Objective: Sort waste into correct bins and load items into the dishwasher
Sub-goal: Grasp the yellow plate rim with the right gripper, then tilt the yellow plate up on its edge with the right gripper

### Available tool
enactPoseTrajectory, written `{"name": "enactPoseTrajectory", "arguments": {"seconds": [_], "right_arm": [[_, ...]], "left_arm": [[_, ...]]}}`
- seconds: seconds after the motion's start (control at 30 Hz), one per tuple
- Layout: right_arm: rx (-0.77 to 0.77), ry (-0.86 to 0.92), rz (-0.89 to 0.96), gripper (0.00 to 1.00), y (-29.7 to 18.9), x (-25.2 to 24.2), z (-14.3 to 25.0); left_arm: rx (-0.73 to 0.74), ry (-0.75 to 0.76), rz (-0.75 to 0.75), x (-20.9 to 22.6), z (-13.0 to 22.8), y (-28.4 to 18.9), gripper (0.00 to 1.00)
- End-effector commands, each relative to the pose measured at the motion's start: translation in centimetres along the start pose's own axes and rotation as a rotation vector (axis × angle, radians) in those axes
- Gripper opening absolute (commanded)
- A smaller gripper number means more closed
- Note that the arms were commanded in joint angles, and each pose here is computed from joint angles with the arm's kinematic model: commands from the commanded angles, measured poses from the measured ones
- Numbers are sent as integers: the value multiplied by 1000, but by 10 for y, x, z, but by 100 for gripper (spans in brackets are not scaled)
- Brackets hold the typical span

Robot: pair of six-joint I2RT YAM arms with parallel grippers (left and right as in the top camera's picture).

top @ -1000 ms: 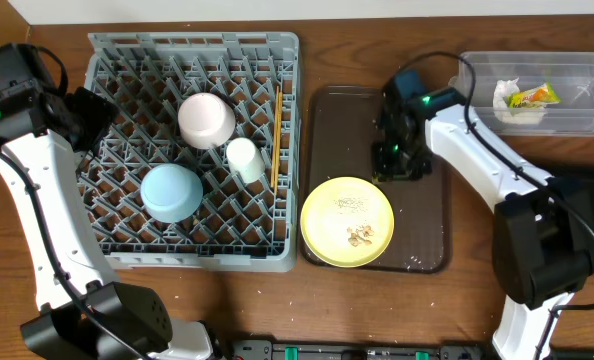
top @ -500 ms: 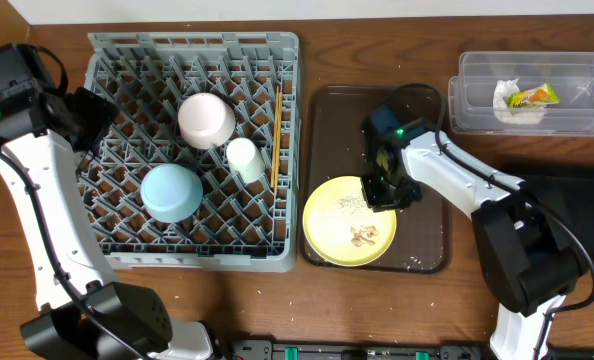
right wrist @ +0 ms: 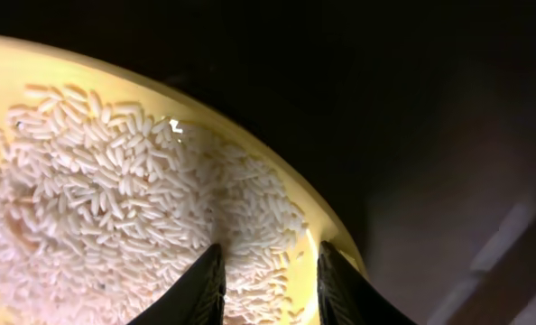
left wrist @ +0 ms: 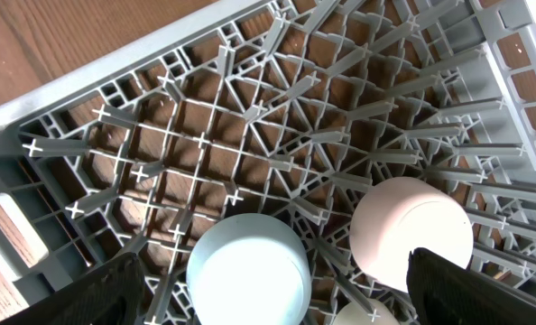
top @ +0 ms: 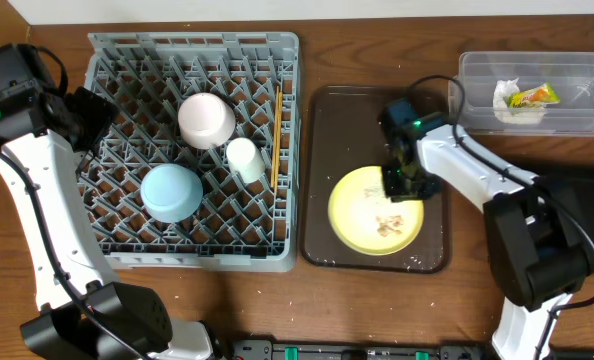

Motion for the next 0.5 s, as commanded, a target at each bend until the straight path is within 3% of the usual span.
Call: {"name": "enactPoseTrajectory", "arguments": {"seconds": [0.0, 0.23, 0.33, 0.47], "right_arm": [[-53, 48, 134, 33, -10, -31, -15], [-105, 29, 120, 30, -46, -39, -36], [-140, -84, -6, 30, -64, -13, -46], [-157, -281, -190, 43, -74, 36, -43]], "left_arm": [[0, -9, -9, 1, 0, 1, 93], [0, -9, -9, 1, 0, 1, 93], [-1, -9, -8, 1, 0, 1, 93], [0, -9, -9, 1, 0, 1, 93]]}}
Point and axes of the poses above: each gripper's point midway between its finger pads, its own y axis out along the fingers, its own x axis along the line the jaws close on, z = x × y, the point moved 5 cm from there along -y, back along the fingers, and after that the axes turned 9 degrees about -y, right-handed, at the moved point
